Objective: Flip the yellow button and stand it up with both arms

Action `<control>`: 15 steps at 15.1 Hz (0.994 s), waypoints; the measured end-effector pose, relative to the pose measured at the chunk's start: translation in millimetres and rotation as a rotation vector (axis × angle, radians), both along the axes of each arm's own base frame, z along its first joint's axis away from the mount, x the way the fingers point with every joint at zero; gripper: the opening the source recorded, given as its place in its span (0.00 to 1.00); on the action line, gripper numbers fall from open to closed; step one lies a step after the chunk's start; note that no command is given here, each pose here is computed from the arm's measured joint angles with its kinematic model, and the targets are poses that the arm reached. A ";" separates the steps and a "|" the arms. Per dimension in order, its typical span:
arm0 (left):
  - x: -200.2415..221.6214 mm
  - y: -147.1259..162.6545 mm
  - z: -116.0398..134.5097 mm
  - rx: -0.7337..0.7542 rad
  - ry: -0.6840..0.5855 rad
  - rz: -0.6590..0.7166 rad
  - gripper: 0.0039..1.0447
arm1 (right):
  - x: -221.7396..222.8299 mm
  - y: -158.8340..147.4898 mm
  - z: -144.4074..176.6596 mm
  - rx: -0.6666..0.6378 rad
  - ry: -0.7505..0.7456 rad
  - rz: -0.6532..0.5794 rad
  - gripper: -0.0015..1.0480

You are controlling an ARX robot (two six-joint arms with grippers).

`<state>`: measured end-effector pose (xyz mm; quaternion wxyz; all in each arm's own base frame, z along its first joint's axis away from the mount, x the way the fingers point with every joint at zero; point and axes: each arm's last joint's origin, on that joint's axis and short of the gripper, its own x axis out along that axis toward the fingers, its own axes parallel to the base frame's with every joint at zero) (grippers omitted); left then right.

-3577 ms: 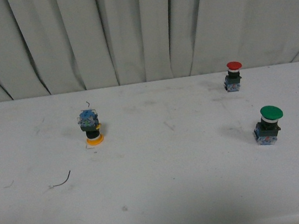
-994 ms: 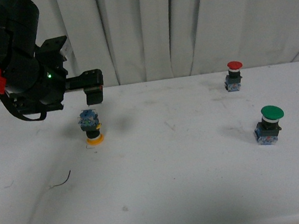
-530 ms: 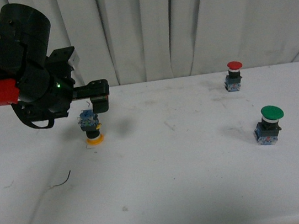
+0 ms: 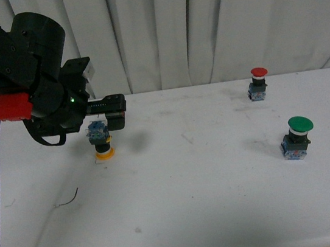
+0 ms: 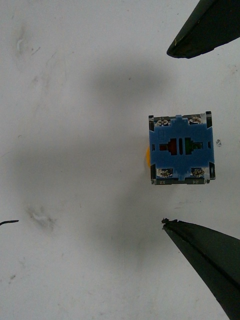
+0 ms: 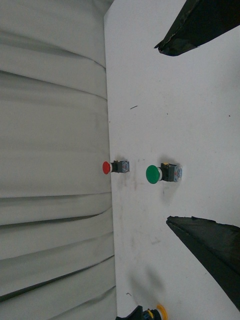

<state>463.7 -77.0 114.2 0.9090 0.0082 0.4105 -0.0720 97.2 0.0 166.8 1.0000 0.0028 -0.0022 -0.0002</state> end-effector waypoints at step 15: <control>-17.6 -2.3 16.4 -0.030 -0.070 -0.046 0.33 | 0.0 0.0 0.0 0.000 0.000 0.000 0.94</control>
